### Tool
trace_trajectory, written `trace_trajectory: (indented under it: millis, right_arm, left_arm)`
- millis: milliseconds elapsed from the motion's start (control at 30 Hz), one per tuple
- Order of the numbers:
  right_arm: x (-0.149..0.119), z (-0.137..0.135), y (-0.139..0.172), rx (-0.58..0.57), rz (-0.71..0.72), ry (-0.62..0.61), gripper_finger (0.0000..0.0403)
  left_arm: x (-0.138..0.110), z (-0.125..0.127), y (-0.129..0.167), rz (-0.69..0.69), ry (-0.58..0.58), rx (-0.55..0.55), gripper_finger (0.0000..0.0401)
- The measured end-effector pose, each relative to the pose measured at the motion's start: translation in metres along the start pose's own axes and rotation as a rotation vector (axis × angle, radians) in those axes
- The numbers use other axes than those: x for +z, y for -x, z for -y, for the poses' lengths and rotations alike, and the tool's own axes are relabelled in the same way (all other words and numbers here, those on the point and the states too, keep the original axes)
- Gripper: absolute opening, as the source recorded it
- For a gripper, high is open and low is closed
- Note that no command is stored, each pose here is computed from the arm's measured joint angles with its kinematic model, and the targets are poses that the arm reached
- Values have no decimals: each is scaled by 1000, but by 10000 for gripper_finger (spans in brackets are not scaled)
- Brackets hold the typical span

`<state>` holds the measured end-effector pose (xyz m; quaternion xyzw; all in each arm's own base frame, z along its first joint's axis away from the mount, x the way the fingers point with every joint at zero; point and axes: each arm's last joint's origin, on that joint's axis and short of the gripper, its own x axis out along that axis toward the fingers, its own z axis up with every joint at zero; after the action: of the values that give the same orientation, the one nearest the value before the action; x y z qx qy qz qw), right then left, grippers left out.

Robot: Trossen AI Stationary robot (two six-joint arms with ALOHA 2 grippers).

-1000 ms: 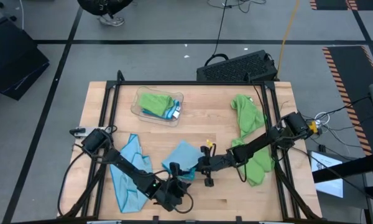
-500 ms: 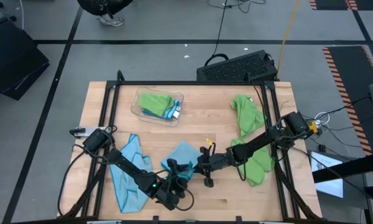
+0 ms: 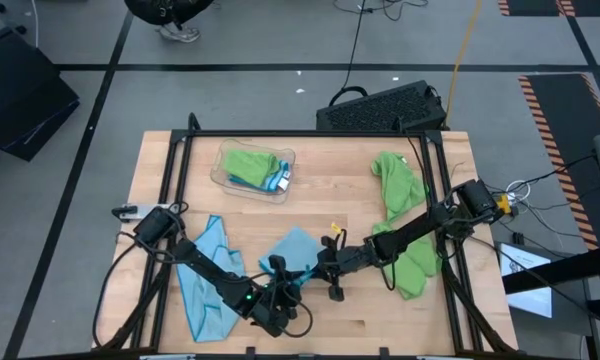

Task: Fold microfiber towels
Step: Fold the right blue microfiber cloth

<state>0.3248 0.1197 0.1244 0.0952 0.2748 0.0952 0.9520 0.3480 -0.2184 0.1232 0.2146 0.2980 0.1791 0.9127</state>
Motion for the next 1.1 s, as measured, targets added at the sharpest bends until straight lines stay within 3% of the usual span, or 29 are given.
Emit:
trace_trajectory:
  millis: [133,200,333,500,633,767,933,1100]
  right_arm:
    - [0,-1,0,1,-2,49,13]
    - [-2,-4,1,2,-9,90,24]
    - [-4,-14,7,-3,-49,193,75]
    - [-6,-33,26,-71,-109,318,156]
    - [-18,-60,36,-90,-111,494,197]
    - [-35,-74,36,-110,-88,563,204]
    - [-53,-76,34,-194,-118,619,202]
    - [-63,-75,29,-206,-149,681,202]
  left_arm:
    - [0,0,0,1,4,-3,17]
    - [0,0,0,0,63,-14,11]
    - [6,0,9,10,149,-61,10]
    - [2,13,29,34,93,-75,10]
    - [-3,20,41,34,91,-90,7]
    - [-5,23,49,49,115,-67,9]
    - [-7,26,54,60,109,-62,7]
    - [-7,26,55,61,100,-54,11]
